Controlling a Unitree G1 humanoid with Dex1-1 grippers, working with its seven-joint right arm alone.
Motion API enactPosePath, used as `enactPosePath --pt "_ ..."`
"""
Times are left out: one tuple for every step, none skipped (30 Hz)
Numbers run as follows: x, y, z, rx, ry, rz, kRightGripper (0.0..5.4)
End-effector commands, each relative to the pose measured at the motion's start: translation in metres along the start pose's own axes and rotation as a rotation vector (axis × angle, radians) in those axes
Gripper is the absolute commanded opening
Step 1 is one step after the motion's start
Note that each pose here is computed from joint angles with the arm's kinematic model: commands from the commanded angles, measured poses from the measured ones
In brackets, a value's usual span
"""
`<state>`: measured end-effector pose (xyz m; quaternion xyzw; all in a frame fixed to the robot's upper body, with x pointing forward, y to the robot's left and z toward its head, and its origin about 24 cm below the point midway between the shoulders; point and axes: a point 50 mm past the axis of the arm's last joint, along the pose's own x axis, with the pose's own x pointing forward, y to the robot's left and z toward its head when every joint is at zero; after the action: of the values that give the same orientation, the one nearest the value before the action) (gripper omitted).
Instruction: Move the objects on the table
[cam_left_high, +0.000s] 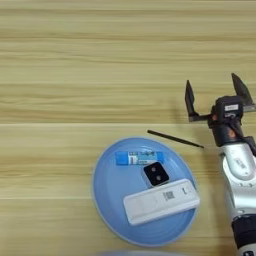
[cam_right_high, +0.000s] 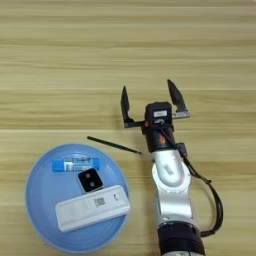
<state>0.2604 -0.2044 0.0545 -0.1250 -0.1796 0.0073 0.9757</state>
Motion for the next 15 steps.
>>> enactPosePath --pt "0.0109 0.0047 0.0107 -0.004 -0.081 -0.003 5.36" --pt "0.0106 0.0064 0.0102 0.001 -0.08 -0.005 5.36" --pt "0.0107 0.0077 0.0103 0.005 -0.082 -0.009 5.36" --pt "0.0114 0.0085 0.0097 0.014 -0.08 -0.018 5.36" --pt "0.0118 0.0097 0.0093 0.02 -0.077 -0.026 5.36" --pt "0.0119 0.011 0.0085 0.025 -0.074 -0.033 5.36" --pt "0.0115 0.0127 0.008 0.029 -0.072 -0.037 5.36" --pt "0.011 0.0135 0.0075 0.031 -0.071 -0.043 5.36" --pt "0.0106 0.0136 0.0071 0.031 -0.068 -0.053 5.36" --pt "0.0106 0.0124 0.006 0.034 -0.061 -0.067 5.36" --pt "0.0106 0.0117 0.0052 0.036 -0.055 -0.079 5.36" --pt "0.0107 0.0106 0.0042 0.039 -0.048 -0.092 5.36" --pt "0.0109 0.0098 0.0034 0.046 -0.042 -0.103 5.36" --pt "0.0113 0.0092 0.0032 0.05 -0.039 -0.11 5.36" --pt "0.0121 0.0083 0.0032 0.052 -0.038 -0.114 5.36"
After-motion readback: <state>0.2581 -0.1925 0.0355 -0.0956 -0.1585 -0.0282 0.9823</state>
